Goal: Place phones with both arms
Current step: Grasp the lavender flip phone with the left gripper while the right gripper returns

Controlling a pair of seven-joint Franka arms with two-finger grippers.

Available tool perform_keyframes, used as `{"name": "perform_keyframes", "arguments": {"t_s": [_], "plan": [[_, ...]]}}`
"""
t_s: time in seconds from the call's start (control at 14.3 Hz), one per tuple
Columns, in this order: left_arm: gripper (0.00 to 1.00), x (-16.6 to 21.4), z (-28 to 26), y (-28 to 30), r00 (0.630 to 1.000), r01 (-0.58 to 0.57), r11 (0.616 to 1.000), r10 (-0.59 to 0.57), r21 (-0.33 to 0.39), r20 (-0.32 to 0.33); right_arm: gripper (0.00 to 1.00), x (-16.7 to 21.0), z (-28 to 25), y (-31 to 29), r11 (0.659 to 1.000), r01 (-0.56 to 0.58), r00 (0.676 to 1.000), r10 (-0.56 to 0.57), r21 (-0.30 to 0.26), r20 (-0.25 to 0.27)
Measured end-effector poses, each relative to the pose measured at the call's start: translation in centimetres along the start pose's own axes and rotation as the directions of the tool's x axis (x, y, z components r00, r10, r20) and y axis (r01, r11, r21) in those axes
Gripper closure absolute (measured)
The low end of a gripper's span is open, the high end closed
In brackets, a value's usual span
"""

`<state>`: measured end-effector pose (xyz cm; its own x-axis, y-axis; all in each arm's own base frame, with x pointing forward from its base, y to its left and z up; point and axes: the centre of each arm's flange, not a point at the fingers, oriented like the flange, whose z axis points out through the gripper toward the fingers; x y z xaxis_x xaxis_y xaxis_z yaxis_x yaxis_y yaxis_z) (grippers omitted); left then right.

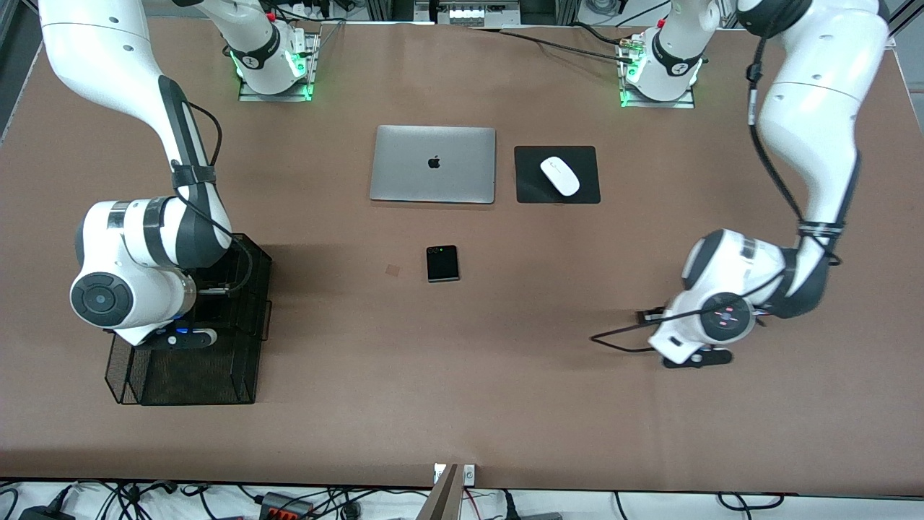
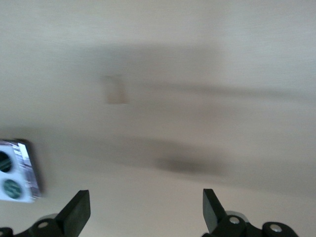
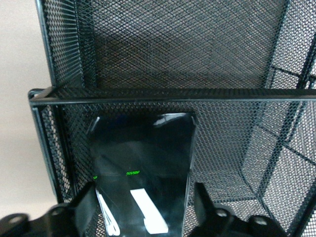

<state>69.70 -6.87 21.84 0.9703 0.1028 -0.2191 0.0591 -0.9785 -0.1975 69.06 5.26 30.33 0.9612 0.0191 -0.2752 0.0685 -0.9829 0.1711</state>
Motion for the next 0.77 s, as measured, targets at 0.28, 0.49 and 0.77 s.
{"name": "perform_keyframes", "arguments": {"t_s": [0.28,0.49,0.77], "plan": [[0.0,1.1,2.4,-10.5,0.999,0.01,1.0,-0.009,-0.026,0.044,0.0,0.1,-1.8,-0.1,1.0,0.001,0.999,-0.001,0.004,-0.037],[0.0,0.6,5.2,-15.3,0.995,0.038,0.998,-0.034,-0.045,0.093,0.0,-0.7,-7.0,-1.7,0.999,0.031,0.992,-0.027,0.031,-0.126],[0.0,-0.4,7.8,-17.1,0.989,0.055,0.997,-0.047,-0.055,0.138,0.0,-2.3,-9.9,-10.5,0.976,0.163,0.974,-0.136,0.142,-0.178]]}}
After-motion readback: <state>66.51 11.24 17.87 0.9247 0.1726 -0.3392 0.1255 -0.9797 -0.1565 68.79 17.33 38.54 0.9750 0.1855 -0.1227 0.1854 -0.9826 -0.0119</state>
